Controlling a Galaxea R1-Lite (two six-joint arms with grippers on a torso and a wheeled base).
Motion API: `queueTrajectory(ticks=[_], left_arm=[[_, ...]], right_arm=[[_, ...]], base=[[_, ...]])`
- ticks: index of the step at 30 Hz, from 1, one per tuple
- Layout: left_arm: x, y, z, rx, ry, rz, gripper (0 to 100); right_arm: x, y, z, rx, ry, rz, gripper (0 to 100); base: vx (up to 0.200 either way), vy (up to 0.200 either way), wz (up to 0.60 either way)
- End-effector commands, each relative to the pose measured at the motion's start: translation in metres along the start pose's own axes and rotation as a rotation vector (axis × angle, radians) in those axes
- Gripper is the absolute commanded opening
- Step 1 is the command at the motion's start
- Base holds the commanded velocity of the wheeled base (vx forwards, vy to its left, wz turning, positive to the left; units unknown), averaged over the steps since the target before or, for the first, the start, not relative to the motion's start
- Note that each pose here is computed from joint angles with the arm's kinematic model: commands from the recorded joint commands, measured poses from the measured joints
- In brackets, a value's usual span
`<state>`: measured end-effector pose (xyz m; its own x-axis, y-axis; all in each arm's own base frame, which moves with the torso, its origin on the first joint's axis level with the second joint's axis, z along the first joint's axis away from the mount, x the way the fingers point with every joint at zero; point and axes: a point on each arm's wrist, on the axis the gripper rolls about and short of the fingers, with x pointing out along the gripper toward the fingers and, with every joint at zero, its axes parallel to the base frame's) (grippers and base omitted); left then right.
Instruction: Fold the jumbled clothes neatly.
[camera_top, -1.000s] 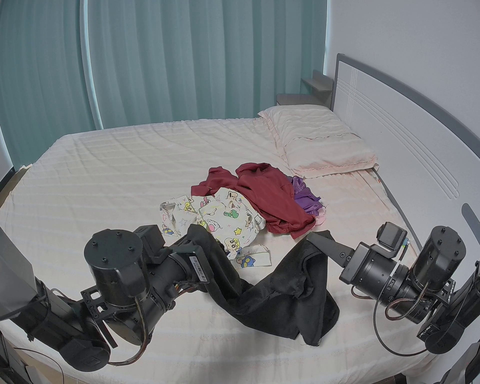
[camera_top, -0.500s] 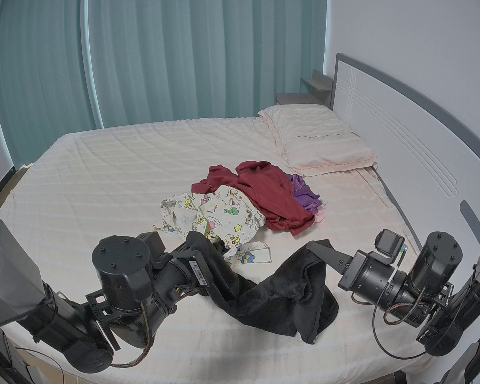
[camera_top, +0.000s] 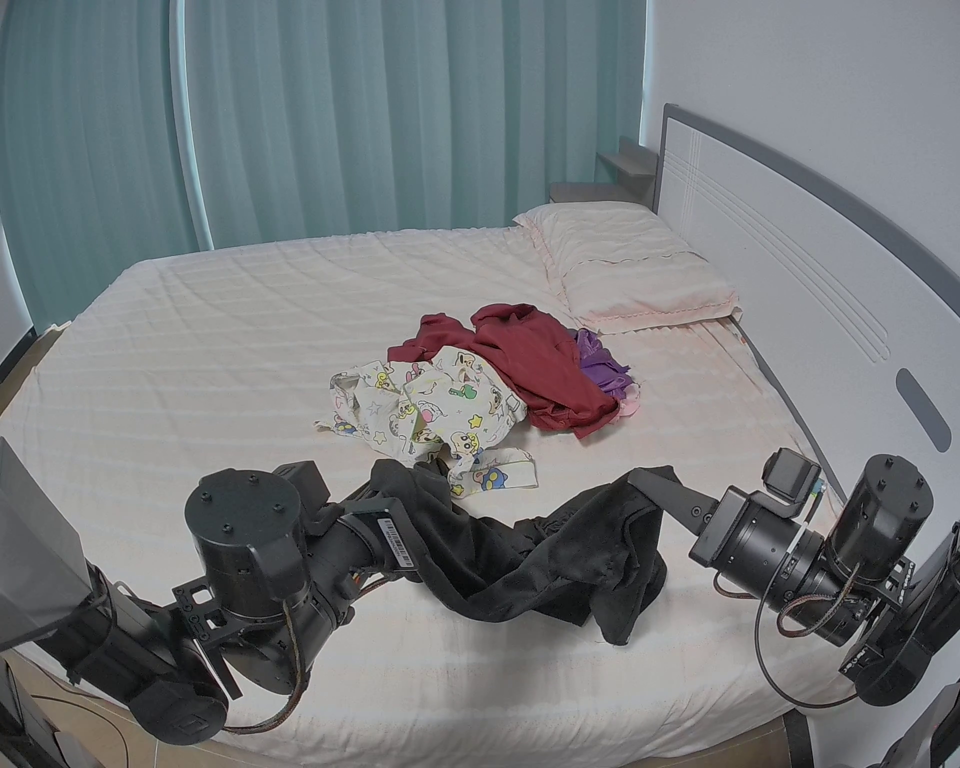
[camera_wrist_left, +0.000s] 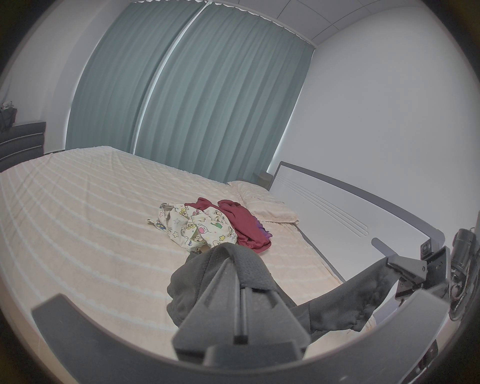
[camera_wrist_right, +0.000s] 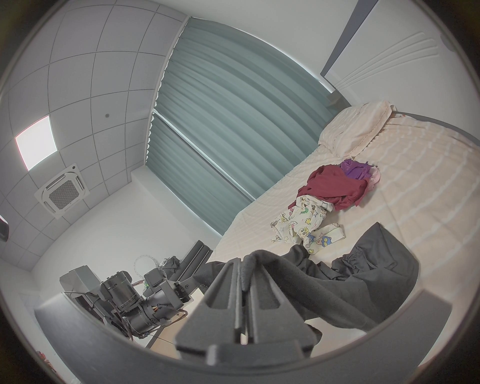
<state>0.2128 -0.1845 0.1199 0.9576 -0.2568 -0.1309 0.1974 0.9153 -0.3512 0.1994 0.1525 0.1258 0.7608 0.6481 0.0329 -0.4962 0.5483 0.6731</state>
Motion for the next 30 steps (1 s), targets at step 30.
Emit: queueTrajectory(ticks=[30], left_arm=[[0.0, 0.011, 0.006, -0.009, -0.025, 0.05, 0]], right_arm=[[0.0, 0.02, 0.007, -0.118, -0.04, 0.088, 0]], base=[[0.0, 0.173, 0.0]])
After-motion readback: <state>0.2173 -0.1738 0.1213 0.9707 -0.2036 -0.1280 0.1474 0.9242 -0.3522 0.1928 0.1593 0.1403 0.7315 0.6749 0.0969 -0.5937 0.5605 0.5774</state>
